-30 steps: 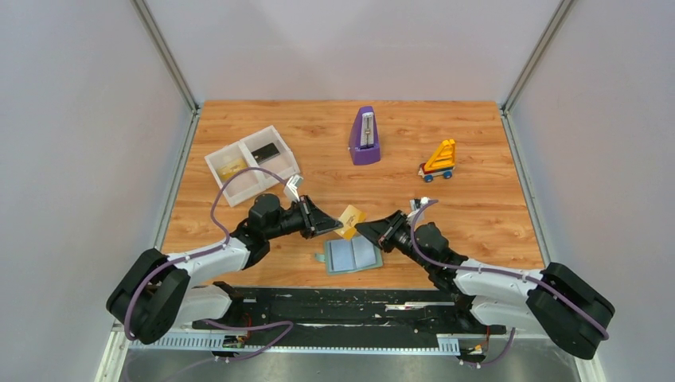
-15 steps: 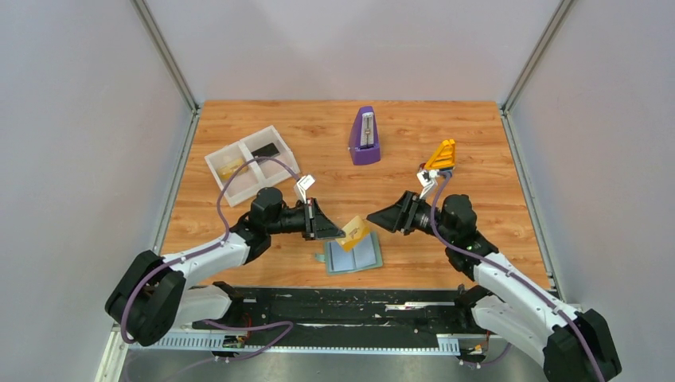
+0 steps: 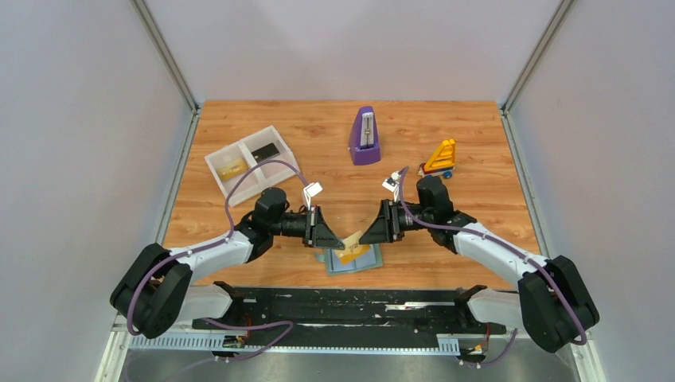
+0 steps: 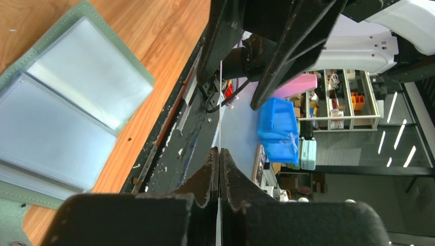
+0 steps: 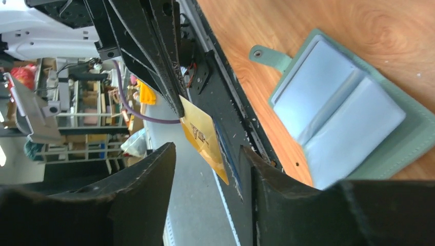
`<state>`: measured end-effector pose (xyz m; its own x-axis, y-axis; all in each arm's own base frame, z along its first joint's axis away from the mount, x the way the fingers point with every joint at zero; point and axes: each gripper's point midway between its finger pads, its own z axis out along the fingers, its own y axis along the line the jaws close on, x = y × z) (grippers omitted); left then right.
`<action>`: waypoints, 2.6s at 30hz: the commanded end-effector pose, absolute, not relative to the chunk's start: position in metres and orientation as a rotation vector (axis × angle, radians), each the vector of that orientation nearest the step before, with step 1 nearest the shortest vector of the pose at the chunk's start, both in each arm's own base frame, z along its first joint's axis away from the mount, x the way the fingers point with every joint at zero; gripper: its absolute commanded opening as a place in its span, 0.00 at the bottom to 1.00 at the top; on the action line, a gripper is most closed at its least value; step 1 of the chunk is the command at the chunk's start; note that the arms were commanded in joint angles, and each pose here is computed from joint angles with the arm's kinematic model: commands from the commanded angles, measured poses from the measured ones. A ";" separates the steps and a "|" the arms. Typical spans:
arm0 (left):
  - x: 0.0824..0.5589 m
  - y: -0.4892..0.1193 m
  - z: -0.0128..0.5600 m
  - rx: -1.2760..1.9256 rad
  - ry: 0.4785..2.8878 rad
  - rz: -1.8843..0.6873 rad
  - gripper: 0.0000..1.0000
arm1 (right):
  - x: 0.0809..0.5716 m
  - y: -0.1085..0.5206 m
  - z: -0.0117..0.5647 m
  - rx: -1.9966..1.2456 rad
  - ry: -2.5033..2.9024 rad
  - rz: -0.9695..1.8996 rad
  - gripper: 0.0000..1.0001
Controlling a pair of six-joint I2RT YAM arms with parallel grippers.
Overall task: Take the credit cards out of the card holder
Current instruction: Place the credit card in the storage box.
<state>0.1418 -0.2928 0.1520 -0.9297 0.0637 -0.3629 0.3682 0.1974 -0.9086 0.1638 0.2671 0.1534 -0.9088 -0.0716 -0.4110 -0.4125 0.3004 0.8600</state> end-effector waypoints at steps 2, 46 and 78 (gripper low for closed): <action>0.139 -0.296 0.166 0.506 2.148 -1.833 0.00 | 0.161 0.274 0.178 -0.605 2.169 1.736 0.33; 0.166 -0.274 0.226 0.123 1.953 -1.678 0.00 | 0.189 0.267 0.214 -0.179 2.015 1.797 0.03; 0.317 -0.106 0.233 -0.161 2.308 -0.968 0.00 | 0.164 0.252 0.185 -0.217 2.123 1.736 1.00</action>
<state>0.3139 -0.1386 0.2400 -0.7774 -0.3383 -0.5303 0.1828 0.6852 -0.7051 0.1691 0.2514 0.1840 -0.9187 0.1572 -0.3624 -0.3176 0.2516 0.9142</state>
